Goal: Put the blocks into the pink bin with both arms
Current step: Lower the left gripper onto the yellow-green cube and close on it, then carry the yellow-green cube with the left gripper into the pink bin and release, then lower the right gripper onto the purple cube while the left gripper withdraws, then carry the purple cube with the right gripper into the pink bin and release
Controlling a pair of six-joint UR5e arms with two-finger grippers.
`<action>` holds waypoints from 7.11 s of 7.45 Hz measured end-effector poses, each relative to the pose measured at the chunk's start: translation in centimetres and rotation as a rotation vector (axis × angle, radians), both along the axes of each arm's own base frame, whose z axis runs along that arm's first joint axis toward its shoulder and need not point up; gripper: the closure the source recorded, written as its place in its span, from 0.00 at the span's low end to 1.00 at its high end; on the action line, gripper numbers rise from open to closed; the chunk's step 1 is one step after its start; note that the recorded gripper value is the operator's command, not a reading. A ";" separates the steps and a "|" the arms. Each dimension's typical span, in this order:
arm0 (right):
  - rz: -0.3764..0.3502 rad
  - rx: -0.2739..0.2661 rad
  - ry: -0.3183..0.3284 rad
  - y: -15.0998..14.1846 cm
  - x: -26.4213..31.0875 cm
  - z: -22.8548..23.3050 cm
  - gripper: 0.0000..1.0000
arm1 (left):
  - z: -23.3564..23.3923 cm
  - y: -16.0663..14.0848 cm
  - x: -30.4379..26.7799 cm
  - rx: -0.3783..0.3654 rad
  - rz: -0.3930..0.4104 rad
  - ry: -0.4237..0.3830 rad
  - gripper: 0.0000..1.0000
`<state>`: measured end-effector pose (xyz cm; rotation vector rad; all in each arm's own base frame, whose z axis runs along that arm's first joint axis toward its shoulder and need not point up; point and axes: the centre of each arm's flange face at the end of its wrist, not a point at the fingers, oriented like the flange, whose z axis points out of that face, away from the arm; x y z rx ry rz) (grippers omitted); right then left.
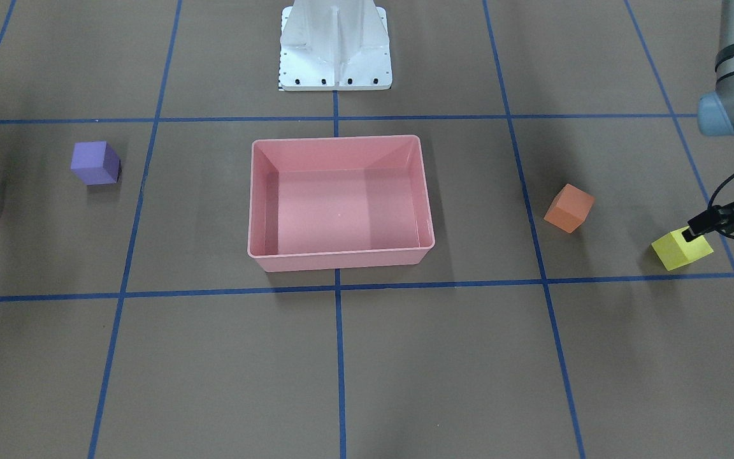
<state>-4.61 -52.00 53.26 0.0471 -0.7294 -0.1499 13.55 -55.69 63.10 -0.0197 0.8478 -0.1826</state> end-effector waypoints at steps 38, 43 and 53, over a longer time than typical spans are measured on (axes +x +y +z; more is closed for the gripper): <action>0.150 0.011 0.000 20.8 -24.8 -1.5 0.04 | -16.9 -2.6 -0.9 0.363 0.406 -0.057 0.00; 0.158 0.051 -0.006 20.6 -27.5 -2.5 1.00 | -16.2 -2.3 -0.8 0.350 0.406 -0.058 0.00; 0.404 -0.113 -0.338 6.9 -42.3 -35.2 0.01 | -14.0 -3.3 2.5 0.342 0.325 -0.022 0.00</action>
